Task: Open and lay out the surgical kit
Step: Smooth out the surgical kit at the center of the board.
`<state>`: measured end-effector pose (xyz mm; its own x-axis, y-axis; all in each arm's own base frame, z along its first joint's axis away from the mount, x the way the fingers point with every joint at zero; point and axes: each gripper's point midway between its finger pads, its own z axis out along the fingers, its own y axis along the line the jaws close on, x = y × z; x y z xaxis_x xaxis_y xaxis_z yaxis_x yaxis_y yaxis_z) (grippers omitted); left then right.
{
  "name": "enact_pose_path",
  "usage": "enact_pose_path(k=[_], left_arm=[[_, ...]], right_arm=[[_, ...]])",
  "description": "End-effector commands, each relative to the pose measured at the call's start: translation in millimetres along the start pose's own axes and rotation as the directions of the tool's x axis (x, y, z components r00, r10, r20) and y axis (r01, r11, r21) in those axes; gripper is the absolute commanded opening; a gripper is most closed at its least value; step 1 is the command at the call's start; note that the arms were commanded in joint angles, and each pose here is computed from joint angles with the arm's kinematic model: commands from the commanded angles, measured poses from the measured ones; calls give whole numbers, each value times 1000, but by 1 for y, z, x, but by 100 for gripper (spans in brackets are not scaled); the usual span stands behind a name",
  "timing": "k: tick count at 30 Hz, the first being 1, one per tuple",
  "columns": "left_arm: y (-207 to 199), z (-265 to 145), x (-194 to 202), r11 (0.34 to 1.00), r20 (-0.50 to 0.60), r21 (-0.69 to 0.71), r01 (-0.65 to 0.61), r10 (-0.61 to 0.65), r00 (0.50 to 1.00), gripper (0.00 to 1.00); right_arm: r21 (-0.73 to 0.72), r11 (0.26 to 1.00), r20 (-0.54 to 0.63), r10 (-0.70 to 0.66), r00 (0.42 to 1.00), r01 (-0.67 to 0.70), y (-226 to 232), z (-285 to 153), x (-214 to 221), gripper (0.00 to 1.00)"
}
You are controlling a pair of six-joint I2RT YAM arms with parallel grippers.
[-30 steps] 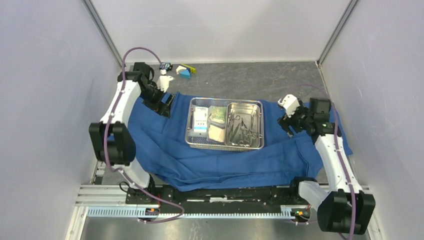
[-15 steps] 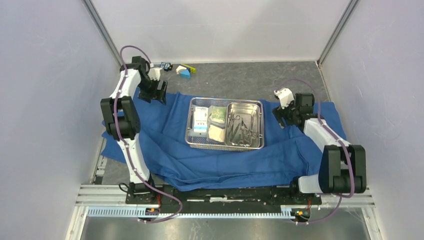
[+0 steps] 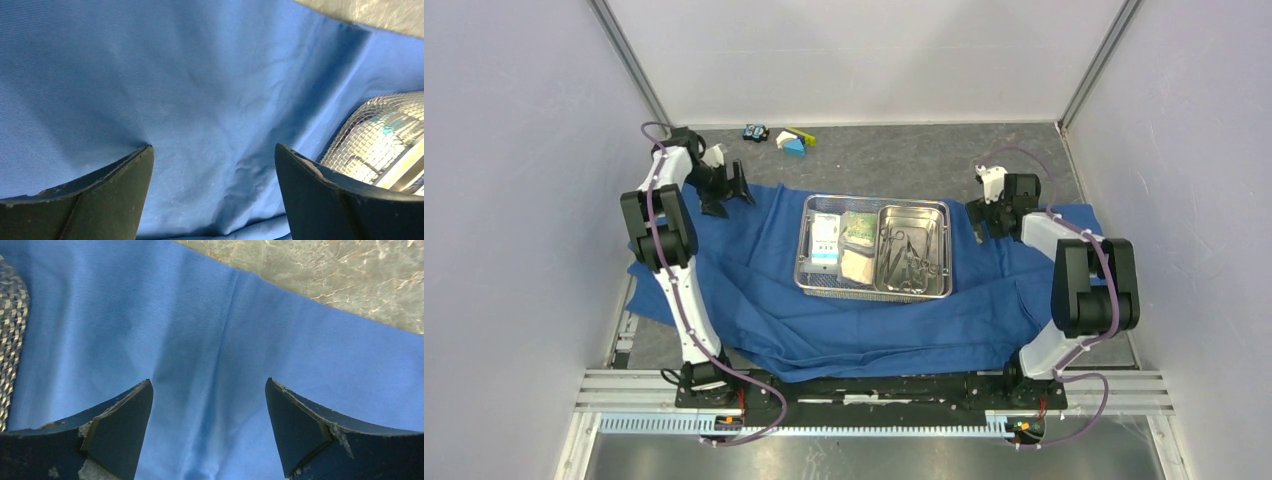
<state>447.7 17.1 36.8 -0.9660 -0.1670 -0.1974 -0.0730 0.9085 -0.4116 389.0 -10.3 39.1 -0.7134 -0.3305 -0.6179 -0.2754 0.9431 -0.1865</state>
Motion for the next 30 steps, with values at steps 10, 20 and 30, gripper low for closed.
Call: enact_pose_path(k=[10,20,30], left_arm=[[62,-4,-23,960,86,20,279,-280,956,95],[116,-25,-35,966,163,-149,212,-188,969,95],[130,-25,-30,961,165,-221,165,-130,978,95]], right_arm=[[110,990,-88,94,992,-84,-39,31,12,90],[116,992,-120,55,991,-41,-44,44,16,91],[137,986,-107,113,988,-98,-73,43,1,94]])
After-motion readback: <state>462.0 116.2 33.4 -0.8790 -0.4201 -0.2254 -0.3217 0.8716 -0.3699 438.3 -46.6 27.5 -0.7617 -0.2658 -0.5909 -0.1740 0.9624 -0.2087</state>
